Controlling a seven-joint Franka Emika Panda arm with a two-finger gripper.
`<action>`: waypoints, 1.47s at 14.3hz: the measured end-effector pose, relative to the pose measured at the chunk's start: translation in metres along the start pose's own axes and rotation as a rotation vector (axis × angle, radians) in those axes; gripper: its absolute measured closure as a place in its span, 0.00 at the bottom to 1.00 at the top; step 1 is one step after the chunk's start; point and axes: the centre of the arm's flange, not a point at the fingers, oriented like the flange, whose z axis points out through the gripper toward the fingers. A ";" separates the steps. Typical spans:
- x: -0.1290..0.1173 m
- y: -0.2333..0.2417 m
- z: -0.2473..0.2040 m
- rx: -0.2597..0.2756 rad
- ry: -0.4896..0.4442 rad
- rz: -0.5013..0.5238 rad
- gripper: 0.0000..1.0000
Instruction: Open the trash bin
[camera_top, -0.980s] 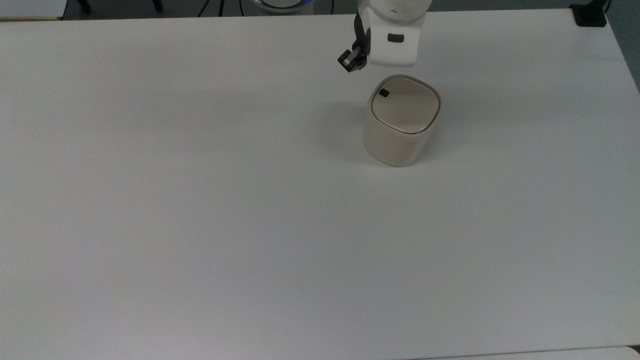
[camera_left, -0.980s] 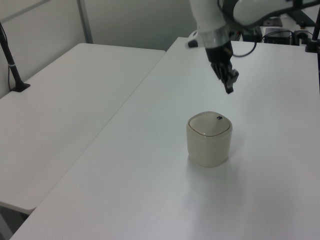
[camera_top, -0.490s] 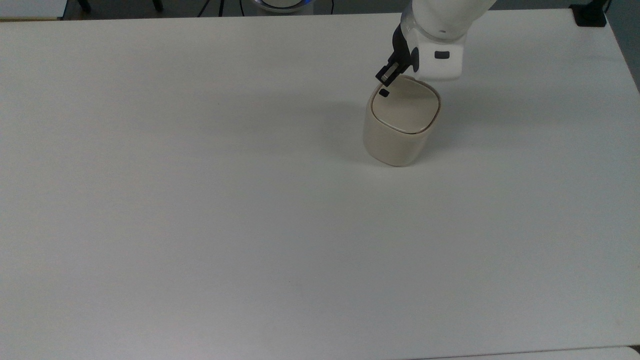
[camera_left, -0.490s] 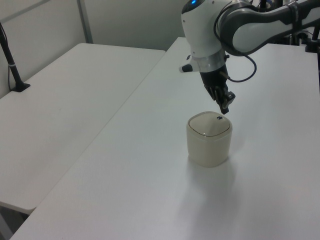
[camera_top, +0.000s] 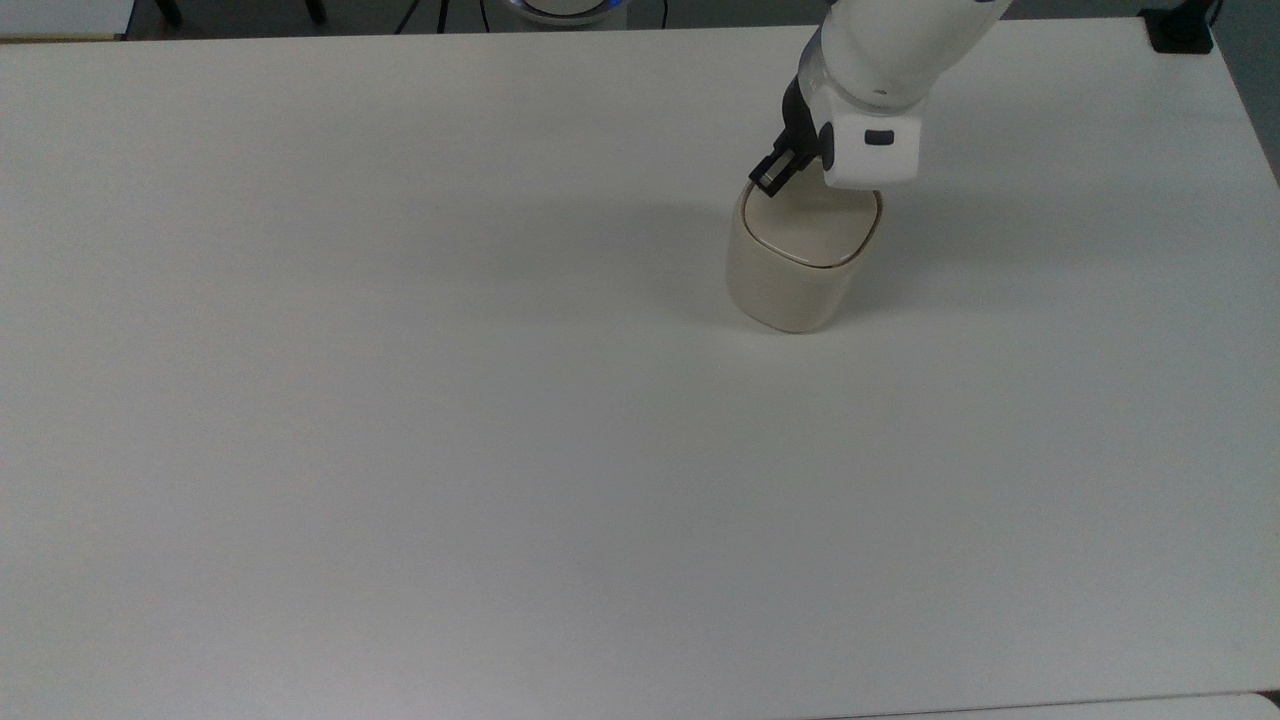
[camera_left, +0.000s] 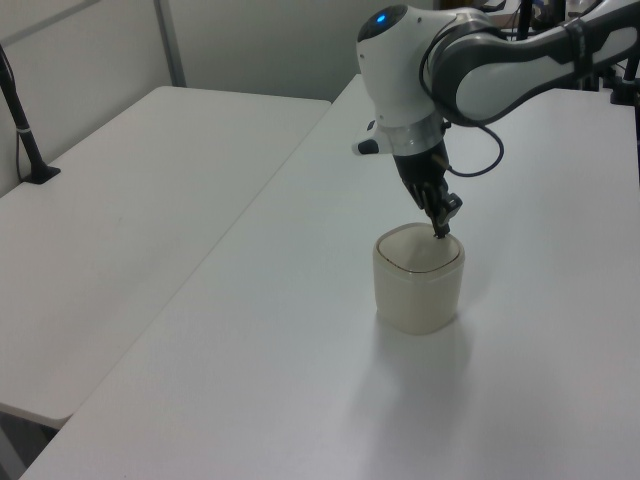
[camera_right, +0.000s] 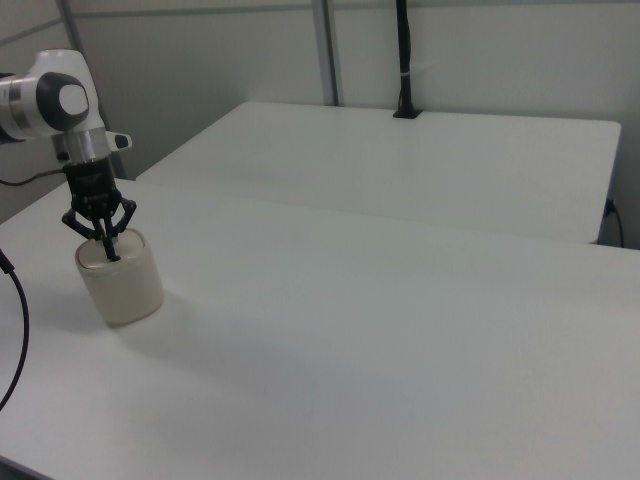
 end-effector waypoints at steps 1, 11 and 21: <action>0.003 0.000 0.005 -0.001 -0.007 -0.002 0.99; -0.007 0.002 -0.021 -0.044 0.014 0.004 0.99; -0.222 0.154 -0.092 0.048 0.108 0.523 0.66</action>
